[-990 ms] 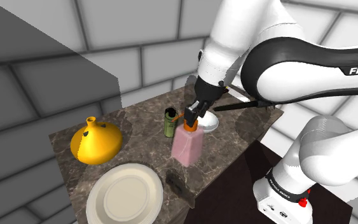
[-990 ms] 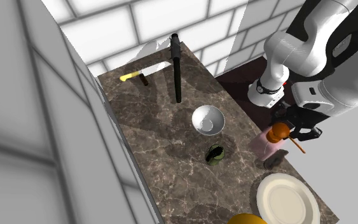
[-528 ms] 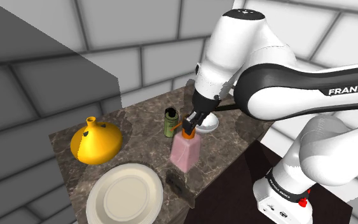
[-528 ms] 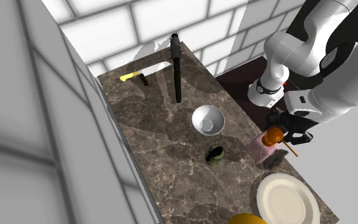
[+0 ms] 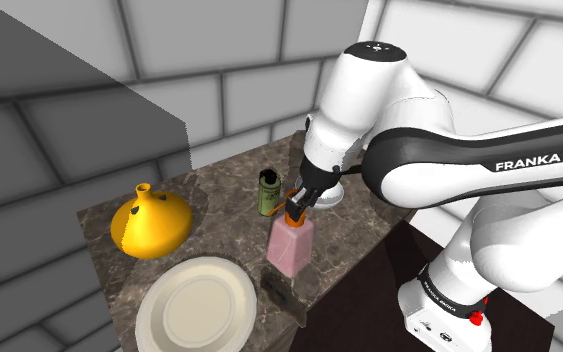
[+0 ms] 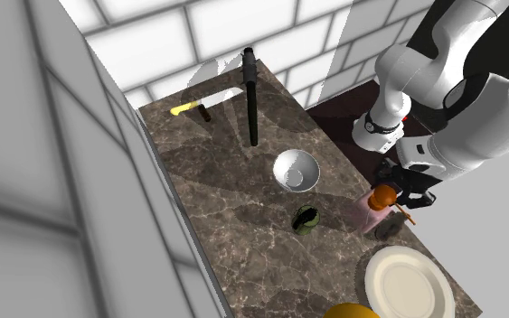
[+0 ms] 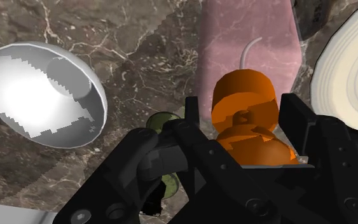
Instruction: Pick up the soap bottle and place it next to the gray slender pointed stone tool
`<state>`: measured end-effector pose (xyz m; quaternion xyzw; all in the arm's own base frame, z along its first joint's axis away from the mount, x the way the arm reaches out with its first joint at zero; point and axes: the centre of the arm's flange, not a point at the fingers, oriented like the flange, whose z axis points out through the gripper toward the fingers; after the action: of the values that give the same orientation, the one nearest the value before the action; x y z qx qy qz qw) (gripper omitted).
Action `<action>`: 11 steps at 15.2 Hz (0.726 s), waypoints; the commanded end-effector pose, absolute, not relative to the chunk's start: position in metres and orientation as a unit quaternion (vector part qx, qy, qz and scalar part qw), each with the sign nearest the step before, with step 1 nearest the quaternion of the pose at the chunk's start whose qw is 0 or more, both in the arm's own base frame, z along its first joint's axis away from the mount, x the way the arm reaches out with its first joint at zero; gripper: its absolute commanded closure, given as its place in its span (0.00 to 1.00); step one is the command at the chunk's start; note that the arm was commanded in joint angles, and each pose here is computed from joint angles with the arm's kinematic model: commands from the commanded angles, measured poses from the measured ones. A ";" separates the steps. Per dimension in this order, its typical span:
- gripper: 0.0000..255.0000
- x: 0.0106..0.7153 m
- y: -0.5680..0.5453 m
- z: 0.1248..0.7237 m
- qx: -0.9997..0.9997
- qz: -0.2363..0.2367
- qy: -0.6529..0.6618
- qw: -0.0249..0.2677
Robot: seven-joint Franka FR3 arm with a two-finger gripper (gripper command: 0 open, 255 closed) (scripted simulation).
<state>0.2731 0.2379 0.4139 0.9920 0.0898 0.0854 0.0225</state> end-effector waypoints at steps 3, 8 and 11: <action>1.00 0.273 0.238 0.414 0.992 0.086 0.090 0.022; 0.00 0.273 0.238 0.414 0.992 0.086 0.090 0.022; 0.00 0.271 0.238 0.427 0.992 0.086 0.090 0.022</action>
<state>0.2720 0.2379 0.4196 0.9920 0.0898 0.0860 0.0222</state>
